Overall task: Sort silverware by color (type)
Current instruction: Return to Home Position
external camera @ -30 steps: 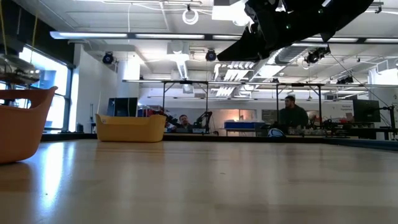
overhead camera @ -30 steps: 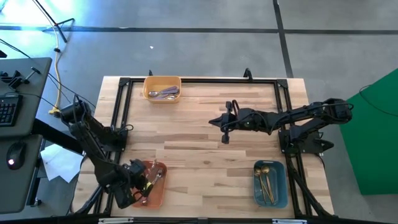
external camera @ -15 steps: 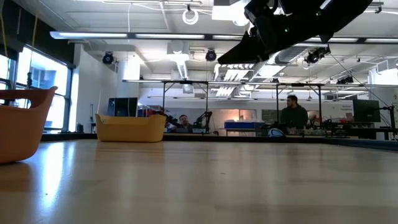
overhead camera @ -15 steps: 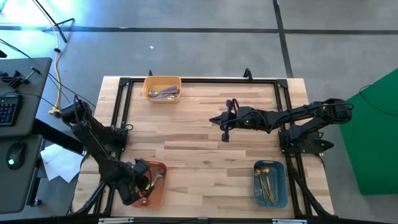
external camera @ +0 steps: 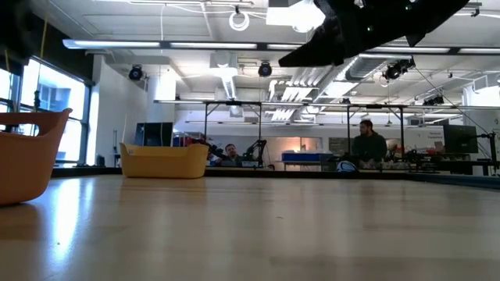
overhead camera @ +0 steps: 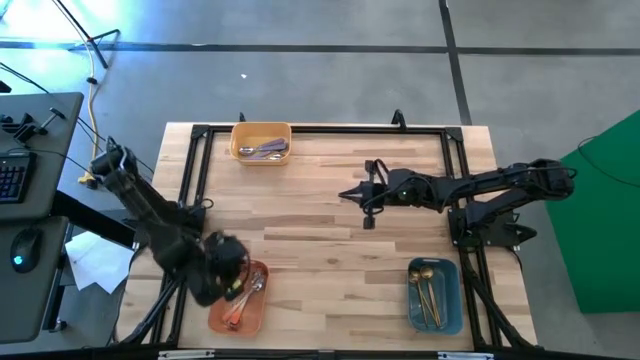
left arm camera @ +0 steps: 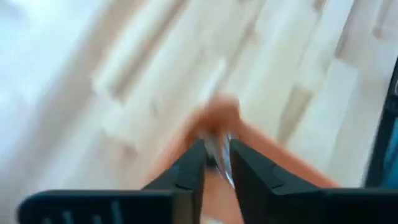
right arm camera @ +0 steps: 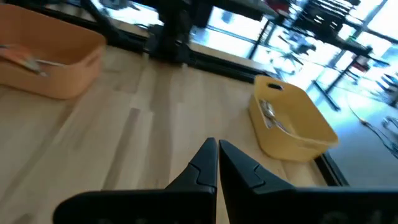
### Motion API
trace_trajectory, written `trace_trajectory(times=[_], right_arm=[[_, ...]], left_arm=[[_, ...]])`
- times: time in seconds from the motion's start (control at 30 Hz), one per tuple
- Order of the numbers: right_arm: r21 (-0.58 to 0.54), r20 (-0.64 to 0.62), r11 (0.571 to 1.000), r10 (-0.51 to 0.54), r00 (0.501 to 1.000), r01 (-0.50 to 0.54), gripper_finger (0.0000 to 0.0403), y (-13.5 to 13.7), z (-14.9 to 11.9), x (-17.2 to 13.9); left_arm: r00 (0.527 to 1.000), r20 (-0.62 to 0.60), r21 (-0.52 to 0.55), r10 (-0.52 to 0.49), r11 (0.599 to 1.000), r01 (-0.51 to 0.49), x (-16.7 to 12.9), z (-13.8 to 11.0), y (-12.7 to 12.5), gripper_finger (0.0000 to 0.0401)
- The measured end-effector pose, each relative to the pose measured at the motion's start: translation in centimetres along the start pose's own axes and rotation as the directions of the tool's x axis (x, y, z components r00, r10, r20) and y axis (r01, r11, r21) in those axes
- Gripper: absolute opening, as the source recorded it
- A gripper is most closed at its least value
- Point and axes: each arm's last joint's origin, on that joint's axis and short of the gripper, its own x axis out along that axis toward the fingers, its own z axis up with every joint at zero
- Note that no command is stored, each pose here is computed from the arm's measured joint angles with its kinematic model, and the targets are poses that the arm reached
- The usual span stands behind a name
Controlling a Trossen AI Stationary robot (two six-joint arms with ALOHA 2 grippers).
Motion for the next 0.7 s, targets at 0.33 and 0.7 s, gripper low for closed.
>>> trace_trajectory(times=[0.33, 0.7], right_arm=[[0.083, 0.071, 0.996, -0.020, 0.997, 0.014, 0.0000, -2.2, -5.8, -1.9], [0.113, 0.192, 0.993, -0.037, 0.981, 0.016, 0.0000, -2.1, -6.2, -7.1]], left_arm=[[0.968, 0.250, 0.279, -0.033, 0.960, -0.039, 0.9, 8.9, 3.0, 0.0006], [0.863, 0.392, 0.476, -0.320, 0.873, 0.107, 7.1, 13.3, 7.6, 0.0001]])
